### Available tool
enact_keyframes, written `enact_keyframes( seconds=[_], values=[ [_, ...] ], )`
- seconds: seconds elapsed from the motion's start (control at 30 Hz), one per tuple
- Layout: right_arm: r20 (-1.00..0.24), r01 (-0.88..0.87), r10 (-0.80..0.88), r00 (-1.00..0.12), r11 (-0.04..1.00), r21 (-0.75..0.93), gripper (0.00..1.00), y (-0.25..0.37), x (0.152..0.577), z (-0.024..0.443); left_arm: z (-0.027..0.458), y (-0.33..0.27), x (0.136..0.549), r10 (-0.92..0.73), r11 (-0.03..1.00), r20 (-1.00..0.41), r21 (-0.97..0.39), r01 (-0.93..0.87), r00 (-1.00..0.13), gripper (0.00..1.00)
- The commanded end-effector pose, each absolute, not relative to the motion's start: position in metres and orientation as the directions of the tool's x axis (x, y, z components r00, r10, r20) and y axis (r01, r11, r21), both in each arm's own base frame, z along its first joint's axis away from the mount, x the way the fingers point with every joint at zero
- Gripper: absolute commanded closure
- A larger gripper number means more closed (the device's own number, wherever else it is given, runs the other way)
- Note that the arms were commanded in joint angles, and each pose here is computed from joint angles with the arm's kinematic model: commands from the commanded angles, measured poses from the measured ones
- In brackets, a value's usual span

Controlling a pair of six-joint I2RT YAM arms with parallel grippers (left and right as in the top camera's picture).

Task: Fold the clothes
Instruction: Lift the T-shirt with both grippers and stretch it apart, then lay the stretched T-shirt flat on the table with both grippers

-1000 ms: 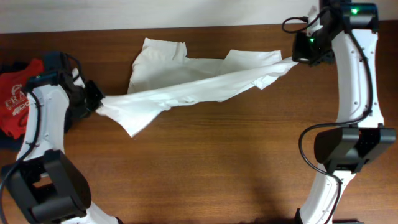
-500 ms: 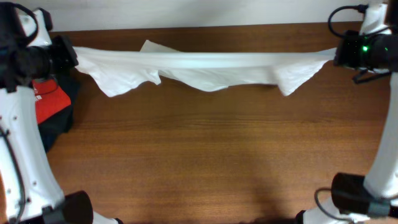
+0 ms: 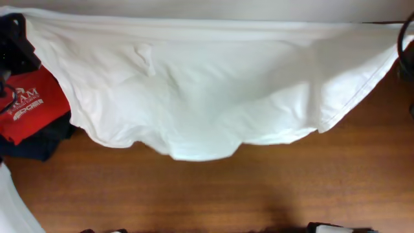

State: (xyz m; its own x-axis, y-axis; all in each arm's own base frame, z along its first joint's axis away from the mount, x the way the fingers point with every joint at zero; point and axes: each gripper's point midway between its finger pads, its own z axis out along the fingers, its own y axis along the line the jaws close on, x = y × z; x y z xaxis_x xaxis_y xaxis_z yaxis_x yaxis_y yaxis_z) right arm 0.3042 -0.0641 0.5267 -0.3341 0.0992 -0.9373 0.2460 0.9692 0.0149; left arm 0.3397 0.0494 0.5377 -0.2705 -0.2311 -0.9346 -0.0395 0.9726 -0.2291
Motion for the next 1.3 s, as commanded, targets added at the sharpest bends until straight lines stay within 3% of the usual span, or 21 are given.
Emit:
enact_keyframes(
  seconds=[0.0,0.17,0.27,0.4,0.5,0.57,0.63,0.7,0.8,0.87,0.93,1.0,1.1,1.27],
  values=[
    [-0.892,0.332,0.115,-0.437,0.942,-0.041,0.96,-0.094,0.349,0.49,0.52,0.069,0.366,-0.237,0.972,-0.922,-0.223,-0.081,-0.305,1.0],
    [-0.796,0.234,0.116,-0.594,0.972,-0.034,0.96,-0.095,0.439,0.41,0.466,0.068,0.44,-0.254,0.962,-0.872,-0.272,-0.017,-0.418,1.0],
    [-0.803,0.238,0.122,-0.583,0.971,-0.026,0.96,-0.103,0.48,0.389,0.443,0.065,0.489,-0.238,0.963,-0.876,-0.27,0.017,-0.42,1.0],
    [-0.9,0.27,0.151,-0.409,0.962,0.038,0.96,-0.111,0.517,0.419,0.449,0.066,0.552,-0.246,0.96,-0.93,-0.273,0.064,-0.271,1.0],
    [-0.957,0.287,0.166,-0.237,0.953,0.095,0.96,-0.118,0.517,0.467,0.501,0.068,0.563,-0.329,0.936,-0.942,-0.334,0.11,-0.068,1.0],
    [-0.959,0.304,0.173,-0.227,0.947,0.099,0.96,-0.127,0.511,0.472,0.526,0.066,0.554,-0.33,0.935,-0.944,-0.328,0.136,-0.012,1.0],
    [-0.936,0.327,0.189,-0.295,0.941,0.087,0.96,-0.133,0.503,0.454,0.523,0.061,0.546,-0.332,0.93,-0.942,-0.337,0.146,-0.056,1.0],
    [-0.876,0.365,0.228,-0.426,0.929,0.065,0.96,-0.144,0.488,0.418,0.48,0.048,0.534,-0.344,0.915,-0.904,-0.383,0.124,-0.254,1.0],
    [-0.751,0.405,0.293,-0.592,0.913,0.037,0.96,-0.154,0.461,0.367,0.393,0.038,0.505,-0.358,0.9,-0.737,-0.435,-0.004,-0.573,1.0],
    [-0.621,0.427,0.342,-0.705,0.904,0.013,0.96,-0.159,0.441,0.326,0.322,0.025,0.464,-0.367,0.882,-0.494,-0.454,-0.126,-0.788,1.0],
    [-0.516,0.429,0.366,-0.775,0.903,-0.003,0.96,-0.155,0.428,0.298,0.28,0.012,0.437,-0.318,0.887,-0.338,-0.435,-0.153,-0.886,1.0],
    [-0.356,0.424,0.389,-0.85,0.905,-0.023,0.96,-0.148,0.411,0.261,0.23,-0.008,0.407,-0.276,0.883,-0.134,-0.426,-0.196,-0.952,1.0],
    [-0.154,0.419,0.408,-0.9,0.907,-0.048,0.96,-0.141,0.386,0.22,0.173,-0.032,0.377,-0.209,0.888,0.057,-0.407,-0.213,-0.976,1.0],
    [0.123,0.412,0.419,-0.899,0.908,-0.078,0.96,-0.127,0.344,0.157,0.1,-0.06,0.304,-0.079,0.904,0.338,-0.372,-0.21,-0.938,1.0]
  ],
)
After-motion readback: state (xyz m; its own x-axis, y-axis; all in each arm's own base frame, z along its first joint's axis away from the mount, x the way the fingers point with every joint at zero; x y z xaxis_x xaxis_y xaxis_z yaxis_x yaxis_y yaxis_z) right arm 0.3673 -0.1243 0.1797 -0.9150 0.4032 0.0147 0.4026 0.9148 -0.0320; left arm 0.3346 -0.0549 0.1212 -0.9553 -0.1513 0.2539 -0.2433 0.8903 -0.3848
